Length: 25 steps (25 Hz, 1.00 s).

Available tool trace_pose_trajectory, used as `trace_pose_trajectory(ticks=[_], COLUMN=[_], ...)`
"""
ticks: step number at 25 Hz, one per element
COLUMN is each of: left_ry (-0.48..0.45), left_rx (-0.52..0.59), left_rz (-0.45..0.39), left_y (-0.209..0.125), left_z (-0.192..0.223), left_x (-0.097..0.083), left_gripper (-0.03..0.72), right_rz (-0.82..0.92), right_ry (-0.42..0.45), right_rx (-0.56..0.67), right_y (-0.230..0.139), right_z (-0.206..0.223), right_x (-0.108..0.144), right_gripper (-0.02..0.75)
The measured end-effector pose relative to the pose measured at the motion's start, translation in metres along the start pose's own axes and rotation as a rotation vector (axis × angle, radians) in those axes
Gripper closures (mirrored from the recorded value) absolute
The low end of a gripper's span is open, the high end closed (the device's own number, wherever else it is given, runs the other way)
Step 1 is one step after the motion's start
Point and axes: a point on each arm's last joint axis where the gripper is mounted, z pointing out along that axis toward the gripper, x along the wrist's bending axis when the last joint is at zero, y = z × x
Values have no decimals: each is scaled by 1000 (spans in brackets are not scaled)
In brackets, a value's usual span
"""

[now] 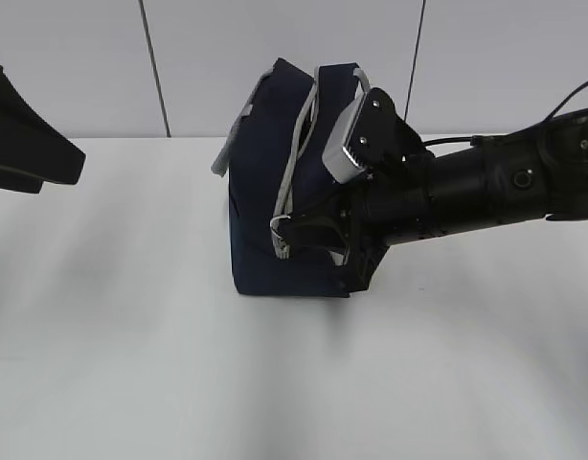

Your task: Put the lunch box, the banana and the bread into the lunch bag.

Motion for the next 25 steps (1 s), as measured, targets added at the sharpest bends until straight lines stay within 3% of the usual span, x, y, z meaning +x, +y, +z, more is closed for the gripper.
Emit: trace_pose_trajectory(ticks=[9,14,25], left_ry=[9,12,-102], left_rx=[-25,-79,-74], left_rz=[0,49,142], left_y=[2,8,23], left_z=[0,1,43], left_x=[1,1,14], left_gripper=[317,317,317], right_rz=[46,119,178], right_ry=[-35,-50,-38], right_rx=[-39,-64,-50], right_y=[17,27,27], right_z=[-2,-3,-3], right_x=[-13,-20,-20], right_gripper=[754,754,754])
